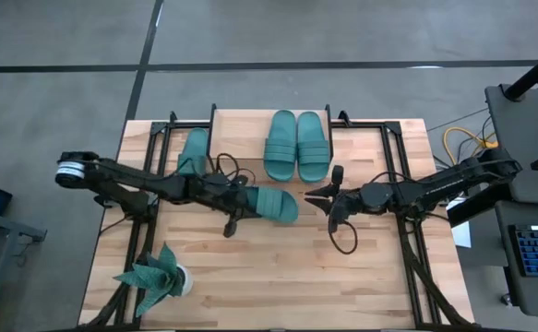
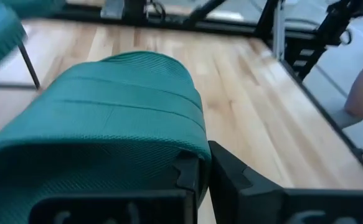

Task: Pick and place slides into the shelf
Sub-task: Put the right green slide on the shelf

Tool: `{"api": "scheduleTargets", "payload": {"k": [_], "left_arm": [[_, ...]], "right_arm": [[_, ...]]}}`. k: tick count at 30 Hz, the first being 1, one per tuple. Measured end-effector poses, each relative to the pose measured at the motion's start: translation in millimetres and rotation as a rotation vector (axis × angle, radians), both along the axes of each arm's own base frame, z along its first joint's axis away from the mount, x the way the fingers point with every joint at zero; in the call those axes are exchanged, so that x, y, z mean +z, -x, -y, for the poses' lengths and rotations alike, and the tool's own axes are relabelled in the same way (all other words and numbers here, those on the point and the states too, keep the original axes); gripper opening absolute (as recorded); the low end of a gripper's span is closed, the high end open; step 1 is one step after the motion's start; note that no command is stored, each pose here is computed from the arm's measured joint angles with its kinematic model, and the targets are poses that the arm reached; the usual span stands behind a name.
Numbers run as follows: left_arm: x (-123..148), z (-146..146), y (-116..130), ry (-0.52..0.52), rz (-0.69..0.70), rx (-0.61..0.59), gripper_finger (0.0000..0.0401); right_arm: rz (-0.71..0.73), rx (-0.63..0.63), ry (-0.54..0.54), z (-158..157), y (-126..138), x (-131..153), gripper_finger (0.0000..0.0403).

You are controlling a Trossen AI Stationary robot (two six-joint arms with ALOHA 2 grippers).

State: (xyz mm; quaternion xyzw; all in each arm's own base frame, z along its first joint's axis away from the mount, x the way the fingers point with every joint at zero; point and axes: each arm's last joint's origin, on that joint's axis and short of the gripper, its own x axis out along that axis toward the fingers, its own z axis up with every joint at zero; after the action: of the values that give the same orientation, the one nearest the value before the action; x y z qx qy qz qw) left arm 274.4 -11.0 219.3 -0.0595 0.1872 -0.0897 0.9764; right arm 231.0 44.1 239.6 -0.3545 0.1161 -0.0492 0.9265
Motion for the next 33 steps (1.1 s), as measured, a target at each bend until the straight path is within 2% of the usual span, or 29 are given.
{"api": "scheduleTargets", "payload": {"k": [2, 5, 7, 10, 16, 20, 29, 33], "left_arm": [[4, 0, 6, 0.002, 0.015, 0.001, 0.0001], [10, 0, 11, 0.004, 0.042, 0.001, 0.0], [12, 0, 13, 0.005, 0.048, 0.001, 0.0], [14, 0, 13, 0.005, 0.056, 0.001, 0.0], [14, 0, 13, 0.008, 0.055, 0.002, 0.0], [16, 0, 12, 0.009, 0.073, 0.002, 0.0], [24, 1, 10, 0.045, 0.107, -0.023, 0.0], [30, 2, 8, 0.052, 0.14, -0.046, 0.0]], "right_arm": [[-0.018, 0.05, 0.055, -3, 1, -1, 0.0061], [-0.036, 0.19, 0.19, -12, 2, -1, 0.0069], [-0.052, 0.28, 0.28, -17, 3, -3, 0.0083], [-0.069, 0.353, 0.347, -24, 5, -5, 0.0112], [-0.085, 0.38, 0.351, -30, 8, -7, 0.0177], [-0.084, 0.379, 0.362, -30, 8, -7, 0.0203], [-0.085, 0.393, 0.418, -30, 8, -7, 0.021], [-0.061, 0.395, 0.499, -28, 6, -4, 0.021]]}}
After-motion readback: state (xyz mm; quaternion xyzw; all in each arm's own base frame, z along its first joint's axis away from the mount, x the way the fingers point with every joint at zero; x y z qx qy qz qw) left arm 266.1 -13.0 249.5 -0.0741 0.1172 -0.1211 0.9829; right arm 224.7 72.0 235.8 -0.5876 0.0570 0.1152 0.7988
